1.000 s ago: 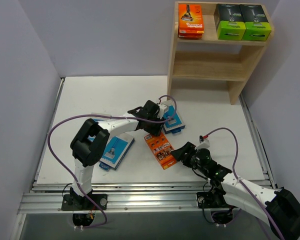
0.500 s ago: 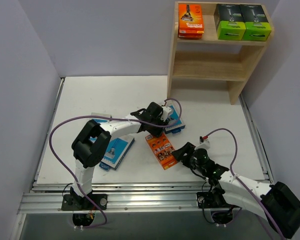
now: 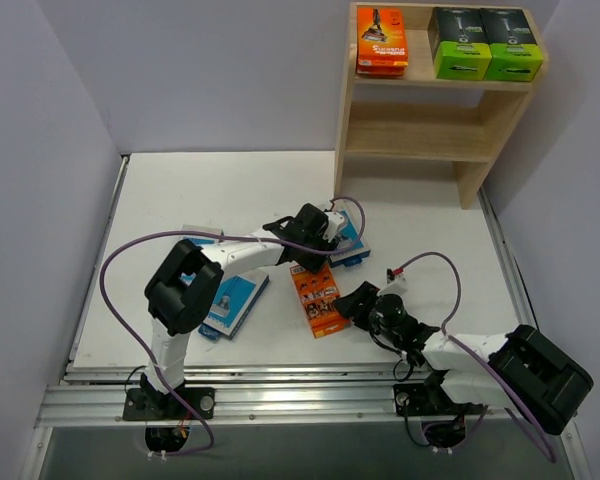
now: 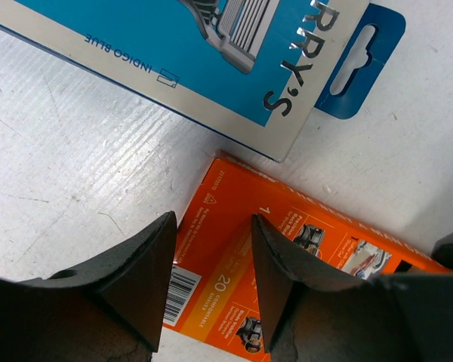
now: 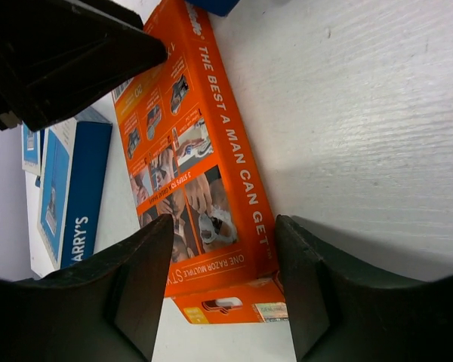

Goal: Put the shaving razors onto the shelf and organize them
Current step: Grab a shaving razor with the left arm

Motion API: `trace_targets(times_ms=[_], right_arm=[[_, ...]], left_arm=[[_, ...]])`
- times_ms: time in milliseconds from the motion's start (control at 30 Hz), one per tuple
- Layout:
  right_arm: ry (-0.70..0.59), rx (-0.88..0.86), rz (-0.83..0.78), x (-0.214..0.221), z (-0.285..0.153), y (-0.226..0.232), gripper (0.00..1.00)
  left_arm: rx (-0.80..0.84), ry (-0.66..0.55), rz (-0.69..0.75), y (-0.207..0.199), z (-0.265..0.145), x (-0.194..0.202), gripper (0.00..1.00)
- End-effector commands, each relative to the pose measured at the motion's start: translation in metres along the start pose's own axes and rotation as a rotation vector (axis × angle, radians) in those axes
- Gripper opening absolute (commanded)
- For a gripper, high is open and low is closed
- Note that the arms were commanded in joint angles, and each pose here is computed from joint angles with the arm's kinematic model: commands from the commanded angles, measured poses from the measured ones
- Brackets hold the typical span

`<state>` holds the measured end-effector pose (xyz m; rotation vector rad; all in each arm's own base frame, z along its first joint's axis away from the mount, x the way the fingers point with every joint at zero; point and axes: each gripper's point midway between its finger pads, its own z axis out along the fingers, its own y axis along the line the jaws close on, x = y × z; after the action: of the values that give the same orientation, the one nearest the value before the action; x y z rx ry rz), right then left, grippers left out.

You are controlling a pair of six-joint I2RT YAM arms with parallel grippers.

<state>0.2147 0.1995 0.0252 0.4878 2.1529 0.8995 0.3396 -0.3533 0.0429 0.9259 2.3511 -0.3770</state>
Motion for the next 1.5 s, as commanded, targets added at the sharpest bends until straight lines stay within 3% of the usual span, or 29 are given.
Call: trace_targets(times_ms=[0, 367, 600, 967, 1467], right_arm=[[0.144, 0.103, -0.042, 0.039, -0.014, -0.040, 0.51], [0.179, 0.068, -0.045, 0.048, -0.022, -0.024, 0.49], [0.179, 0.031, -0.013, 0.050, -0.021, -0.017, 0.47], [0.207, 0.014, 0.017, 0.063, -0.017, -0.014, 0.41], [0.200, -0.049, 0.051, 0.058, -0.025, 0.006, 0.34]], left_arm=[[-0.062, 0.114, 0.013, 0.009, 0.018, 0.032, 0.52], [-0.118, 0.130, -0.085, 0.030, 0.017, 0.034, 0.51], [-0.112, 0.149, -0.105, 0.030, 0.021, 0.038, 0.45], [-0.110, 0.171, -0.130, 0.029, 0.023, 0.045, 0.20], [-0.111, 0.215, -0.159, 0.027, 0.029, 0.057, 0.08]])
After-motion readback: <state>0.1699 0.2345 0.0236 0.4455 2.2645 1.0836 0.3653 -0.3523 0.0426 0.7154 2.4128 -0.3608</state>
